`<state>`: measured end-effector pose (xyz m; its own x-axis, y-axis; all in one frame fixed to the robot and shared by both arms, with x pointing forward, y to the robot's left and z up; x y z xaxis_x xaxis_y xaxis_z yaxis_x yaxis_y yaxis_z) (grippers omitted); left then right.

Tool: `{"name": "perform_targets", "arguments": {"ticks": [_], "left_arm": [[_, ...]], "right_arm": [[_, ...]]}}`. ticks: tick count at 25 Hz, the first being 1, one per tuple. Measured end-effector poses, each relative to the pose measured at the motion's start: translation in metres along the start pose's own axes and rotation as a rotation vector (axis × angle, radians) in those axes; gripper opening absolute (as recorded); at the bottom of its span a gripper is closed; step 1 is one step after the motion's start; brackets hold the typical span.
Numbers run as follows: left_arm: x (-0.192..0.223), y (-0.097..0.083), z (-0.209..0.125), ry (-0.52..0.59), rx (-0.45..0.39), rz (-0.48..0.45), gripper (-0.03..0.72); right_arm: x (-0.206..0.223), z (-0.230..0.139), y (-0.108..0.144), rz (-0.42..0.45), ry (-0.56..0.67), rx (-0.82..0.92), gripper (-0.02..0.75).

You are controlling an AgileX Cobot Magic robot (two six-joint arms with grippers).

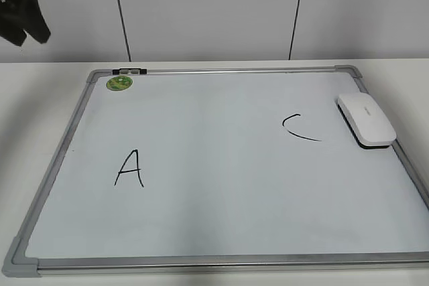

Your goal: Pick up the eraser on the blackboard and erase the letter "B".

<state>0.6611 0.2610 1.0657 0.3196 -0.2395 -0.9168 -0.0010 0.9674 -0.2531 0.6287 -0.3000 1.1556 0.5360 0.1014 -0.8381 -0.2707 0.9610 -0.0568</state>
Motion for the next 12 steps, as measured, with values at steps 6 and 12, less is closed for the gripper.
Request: {"name": "perform_targets", "arguments": {"ticks": [6, 12], "left_arm": [[-0.081, -0.035, -0.029, -0.147, 0.068, -0.039, 0.356], [-0.130, -0.046, -0.084, -0.195, 0.094, -0.061, 0.356]], "right_arm": [[-0.024, -0.035, 0.014, 0.018, 0.034, 0.007, 0.594], [-0.053, -0.075, 0.030, 0.020, 0.043, 0.008, 0.594]]}}
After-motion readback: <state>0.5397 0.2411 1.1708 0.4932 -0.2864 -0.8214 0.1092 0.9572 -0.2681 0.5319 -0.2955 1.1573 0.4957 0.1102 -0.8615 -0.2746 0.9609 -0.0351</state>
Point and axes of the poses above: a point on each arm's last joint axis where the gripper is mounted, x pointing out along that axis toward the gripper, y along the wrist's bending axis when the last joint is at zero, z = x × y, the point moved 2 cm from there along x, pointing out along that axis toward the gripper, and after that the axes turned 9 degrees about -x, right-handed, at the moved point
